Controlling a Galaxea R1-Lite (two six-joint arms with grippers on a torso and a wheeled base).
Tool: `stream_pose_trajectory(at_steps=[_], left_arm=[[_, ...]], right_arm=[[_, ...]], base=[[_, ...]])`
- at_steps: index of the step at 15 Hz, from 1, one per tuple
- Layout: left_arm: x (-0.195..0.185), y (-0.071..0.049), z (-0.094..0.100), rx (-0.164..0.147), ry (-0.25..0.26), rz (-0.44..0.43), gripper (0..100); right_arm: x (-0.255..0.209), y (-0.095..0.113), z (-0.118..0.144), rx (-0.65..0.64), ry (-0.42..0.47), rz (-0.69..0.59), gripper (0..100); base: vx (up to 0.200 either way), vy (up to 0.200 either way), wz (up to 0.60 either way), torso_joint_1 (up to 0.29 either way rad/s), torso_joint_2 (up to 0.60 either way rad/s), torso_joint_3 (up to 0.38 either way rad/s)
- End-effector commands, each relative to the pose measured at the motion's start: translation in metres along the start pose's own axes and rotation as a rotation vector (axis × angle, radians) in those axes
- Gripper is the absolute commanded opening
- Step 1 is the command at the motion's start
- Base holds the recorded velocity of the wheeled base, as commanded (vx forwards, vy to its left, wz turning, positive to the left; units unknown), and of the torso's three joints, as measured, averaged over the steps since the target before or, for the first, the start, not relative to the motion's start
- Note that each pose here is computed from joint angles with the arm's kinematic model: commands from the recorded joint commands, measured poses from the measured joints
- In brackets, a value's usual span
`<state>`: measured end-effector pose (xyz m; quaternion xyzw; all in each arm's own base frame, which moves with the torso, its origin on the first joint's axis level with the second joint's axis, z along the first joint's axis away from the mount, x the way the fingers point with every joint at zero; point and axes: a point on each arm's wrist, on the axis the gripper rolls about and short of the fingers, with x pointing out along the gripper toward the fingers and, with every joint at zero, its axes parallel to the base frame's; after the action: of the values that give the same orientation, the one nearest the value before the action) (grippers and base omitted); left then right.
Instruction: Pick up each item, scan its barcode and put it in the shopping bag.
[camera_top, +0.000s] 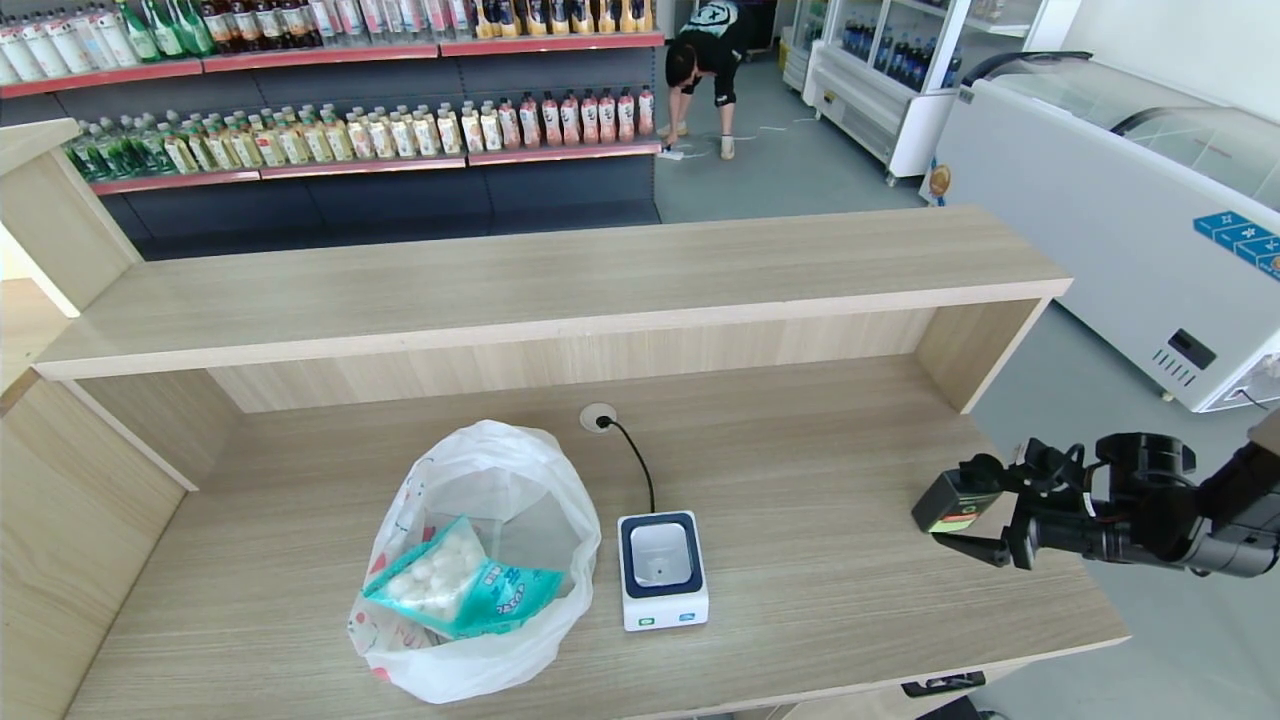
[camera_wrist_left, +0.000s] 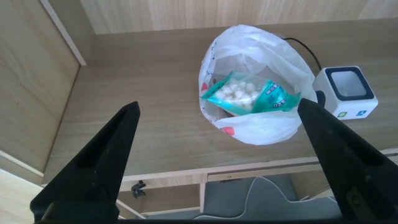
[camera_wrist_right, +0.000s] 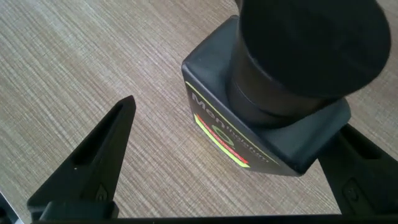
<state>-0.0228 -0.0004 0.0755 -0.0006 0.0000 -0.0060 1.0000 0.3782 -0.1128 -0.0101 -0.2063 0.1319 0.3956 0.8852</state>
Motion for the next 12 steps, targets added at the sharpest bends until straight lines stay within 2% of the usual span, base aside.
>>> stream_pose_trajectory(at_steps=[1, 5, 6, 12], left_arm=[[0.0000, 0.0000, 0.0000, 0.000, 0.000, 0.001, 100], [0.0000, 0.0000, 0.0000, 0.000, 0.000, 0.000, 100], [0.0000, 0.0000, 0.0000, 0.000, 0.000, 0.001, 100], [0.0000, 0.0000, 0.0000, 0.000, 0.000, 0.001, 100]], right_arm=[[0.0054, -0.0006, -0.0003, -0.006, -0.005, 0.009, 100], [0.0080, 0.0012, -0.0005, -0.003, -0.019, 0.027, 100], [0.0080, 0.0012, -0.0005, -0.003, -0.019, 0.027, 0], [0.0079, 0.0033, 0.0034, -0.036, -0.020, 0.030, 0]], base=[[0.000, 0.000, 0.00, 0.000, 0.00, 0.000], [0.000, 0.000, 0.00, 0.000, 0.00, 0.000], [0.000, 0.000, 0.00, 0.000, 0.00, 0.000], [0.000, 0.000, 0.00, 0.000, 0.00, 0.000]])
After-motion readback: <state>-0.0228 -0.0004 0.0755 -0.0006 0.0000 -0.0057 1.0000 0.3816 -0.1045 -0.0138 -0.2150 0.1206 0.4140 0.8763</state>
